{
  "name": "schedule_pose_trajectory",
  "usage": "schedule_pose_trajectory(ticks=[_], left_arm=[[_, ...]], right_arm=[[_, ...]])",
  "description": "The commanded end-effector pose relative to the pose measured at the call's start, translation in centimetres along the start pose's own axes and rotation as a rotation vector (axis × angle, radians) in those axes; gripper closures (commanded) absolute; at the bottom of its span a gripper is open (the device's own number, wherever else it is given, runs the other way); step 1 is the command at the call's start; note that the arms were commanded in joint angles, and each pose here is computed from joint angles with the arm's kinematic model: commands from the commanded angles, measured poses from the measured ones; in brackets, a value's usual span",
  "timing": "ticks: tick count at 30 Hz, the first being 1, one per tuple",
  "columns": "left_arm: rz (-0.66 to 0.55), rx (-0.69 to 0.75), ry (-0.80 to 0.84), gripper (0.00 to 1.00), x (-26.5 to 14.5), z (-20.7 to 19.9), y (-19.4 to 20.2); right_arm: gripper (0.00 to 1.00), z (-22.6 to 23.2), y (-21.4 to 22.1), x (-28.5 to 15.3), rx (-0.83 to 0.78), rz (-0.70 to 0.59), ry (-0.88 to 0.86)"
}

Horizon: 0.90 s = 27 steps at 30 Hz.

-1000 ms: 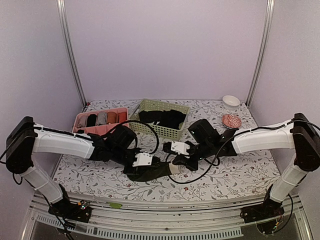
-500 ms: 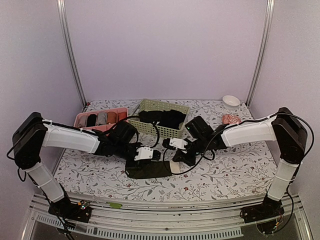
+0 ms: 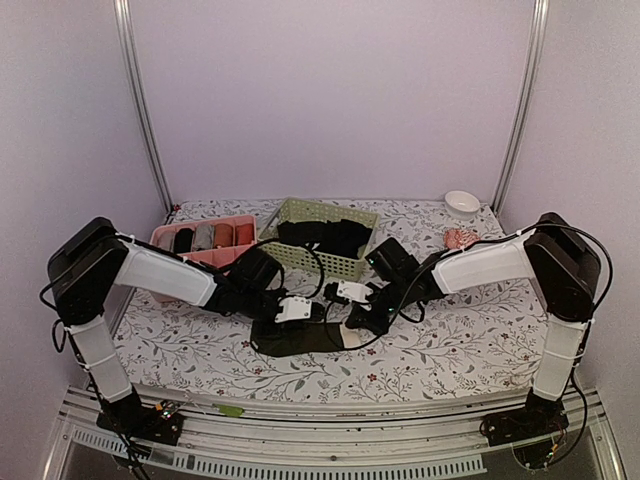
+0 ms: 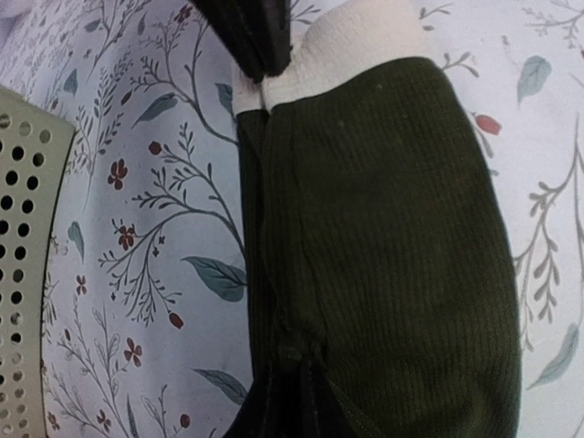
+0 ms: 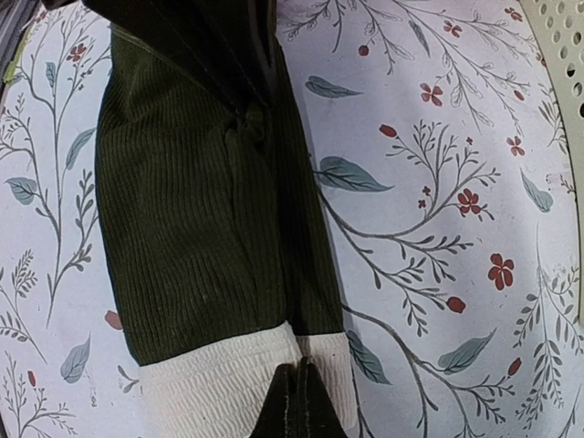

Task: Roll the underwear
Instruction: Fold the underwear at the center of the board, then rotate the underwear at the center of the board.

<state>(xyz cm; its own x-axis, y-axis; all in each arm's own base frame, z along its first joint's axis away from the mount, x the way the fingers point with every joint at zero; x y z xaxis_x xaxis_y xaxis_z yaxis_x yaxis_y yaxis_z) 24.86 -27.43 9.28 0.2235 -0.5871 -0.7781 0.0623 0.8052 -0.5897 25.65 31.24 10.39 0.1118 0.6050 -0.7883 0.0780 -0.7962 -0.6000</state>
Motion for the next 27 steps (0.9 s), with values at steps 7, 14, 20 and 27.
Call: schedule_pose_trajectory(ticks=[7,14,20,27], left_arm=[[-0.026,-0.160,-0.249,0.60,-2.9,3.7,-2.4],[-0.028,-0.366,-0.440,0.06,-7.0,5.2,-3.5],[-0.003,-0.686,-0.522,0.04,-9.5,5.1,-3.1],[0.190,-0.951,-0.391,0.04,-8.8,1.7,-0.6]], right_arm=[[0.84,-1.7,-1.3,-2.6,0.098,-0.022,0.100],[0.62,-4.4,-2.9,-6.5,0.226,-0.100,0.227],[0.56,-6.2,-3.6,-7.5,0.306,-0.120,0.243],[0.69,-6.6,-2.9,-3.6,0.362,-0.077,0.096]])
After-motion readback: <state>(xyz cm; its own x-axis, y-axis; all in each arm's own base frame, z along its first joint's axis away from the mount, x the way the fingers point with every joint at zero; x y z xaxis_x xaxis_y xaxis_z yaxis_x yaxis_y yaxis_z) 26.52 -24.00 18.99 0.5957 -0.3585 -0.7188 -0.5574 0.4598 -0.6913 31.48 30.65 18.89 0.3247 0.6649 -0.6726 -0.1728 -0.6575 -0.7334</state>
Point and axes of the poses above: each gripper's point midway between its finger pads, its own x axis out along the fingers, its own z axis along the line the jaws close on, y = z × x, the point moved 9 cm from there along -x, back along the fingers, and after that the axes turned 11 degrees about -x, right-handed, at the moved point
